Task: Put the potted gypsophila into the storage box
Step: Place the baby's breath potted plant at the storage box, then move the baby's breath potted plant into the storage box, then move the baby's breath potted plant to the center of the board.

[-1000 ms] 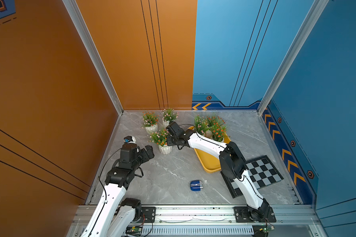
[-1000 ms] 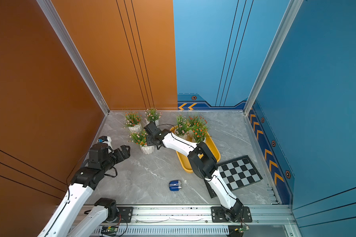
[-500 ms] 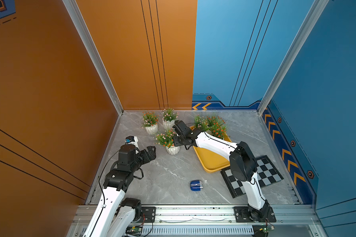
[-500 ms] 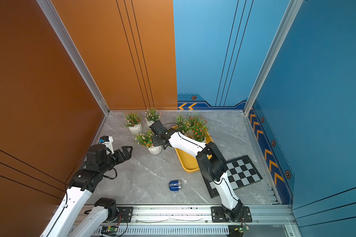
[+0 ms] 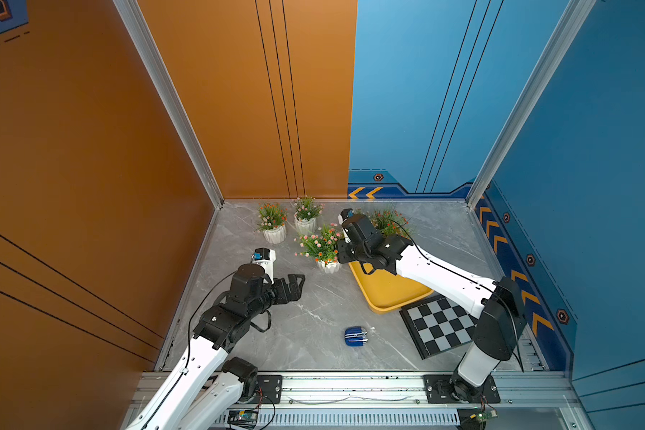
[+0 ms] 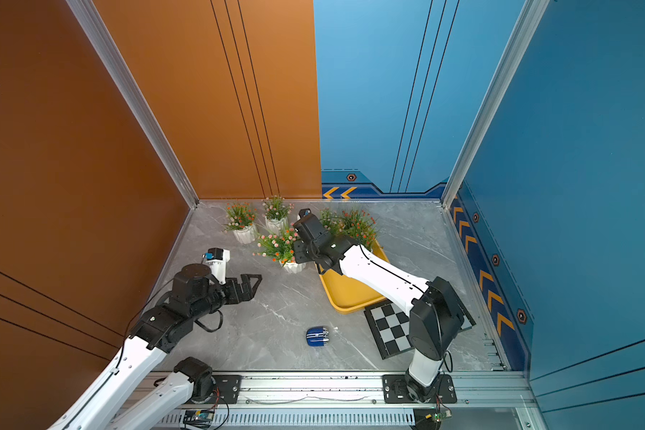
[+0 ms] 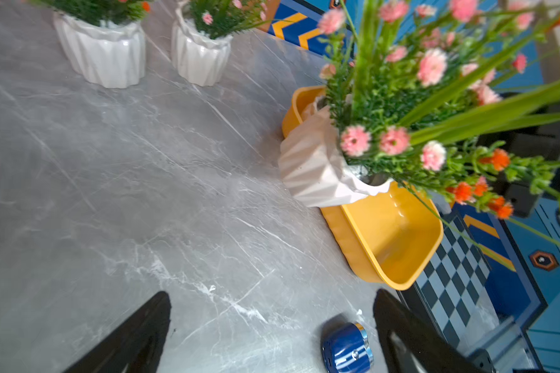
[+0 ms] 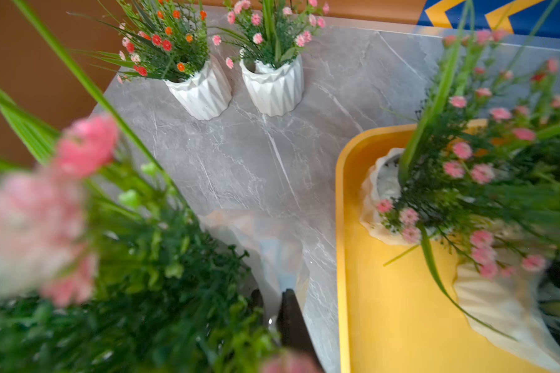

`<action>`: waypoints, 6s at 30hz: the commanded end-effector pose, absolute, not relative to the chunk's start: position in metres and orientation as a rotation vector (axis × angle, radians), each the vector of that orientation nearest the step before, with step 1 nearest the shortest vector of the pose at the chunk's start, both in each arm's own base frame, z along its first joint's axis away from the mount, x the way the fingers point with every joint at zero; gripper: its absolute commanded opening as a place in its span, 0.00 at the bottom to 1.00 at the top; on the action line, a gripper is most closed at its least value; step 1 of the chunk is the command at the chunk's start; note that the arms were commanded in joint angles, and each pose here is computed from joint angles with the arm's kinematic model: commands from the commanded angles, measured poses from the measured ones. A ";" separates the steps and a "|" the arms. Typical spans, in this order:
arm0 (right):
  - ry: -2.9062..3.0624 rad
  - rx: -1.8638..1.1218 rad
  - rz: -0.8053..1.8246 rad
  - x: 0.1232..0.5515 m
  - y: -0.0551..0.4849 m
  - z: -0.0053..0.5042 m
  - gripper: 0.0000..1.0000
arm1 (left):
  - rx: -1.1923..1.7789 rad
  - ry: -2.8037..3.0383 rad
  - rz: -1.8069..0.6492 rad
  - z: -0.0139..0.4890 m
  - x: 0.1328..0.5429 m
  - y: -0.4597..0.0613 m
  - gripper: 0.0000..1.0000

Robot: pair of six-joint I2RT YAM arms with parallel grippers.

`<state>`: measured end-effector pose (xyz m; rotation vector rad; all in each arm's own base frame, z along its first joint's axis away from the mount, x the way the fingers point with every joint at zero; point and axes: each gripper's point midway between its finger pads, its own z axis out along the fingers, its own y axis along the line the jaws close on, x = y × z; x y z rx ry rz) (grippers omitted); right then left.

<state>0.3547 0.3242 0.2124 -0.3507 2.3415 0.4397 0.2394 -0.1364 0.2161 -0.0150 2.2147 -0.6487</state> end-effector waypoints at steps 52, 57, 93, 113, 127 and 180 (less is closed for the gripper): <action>2.310 0.134 0.368 0.383 0.166 0.169 0.18 | 0.283 2.183 -0.656 0.233 0.279 -0.250 0.98; 2.261 0.135 0.342 0.361 0.145 0.199 0.39 | 0.282 2.183 -0.659 0.232 0.278 -0.249 0.98; 2.417 -0.216 0.360 0.307 0.169 0.089 0.97 | 0.226 2.177 -0.619 0.231 0.264 -0.226 0.98; 2.406 -0.169 0.355 0.351 0.197 0.073 0.94 | 0.079 2.188 -0.601 0.224 0.291 -0.205 0.98; 2.396 -0.137 0.300 0.362 0.201 0.084 0.95 | -0.026 2.203 -0.598 0.221 0.299 -0.181 0.98; 1.925 -0.613 0.511 0.359 0.367 0.280 1.00 | -0.868 2.120 -0.737 0.181 0.405 0.032 0.98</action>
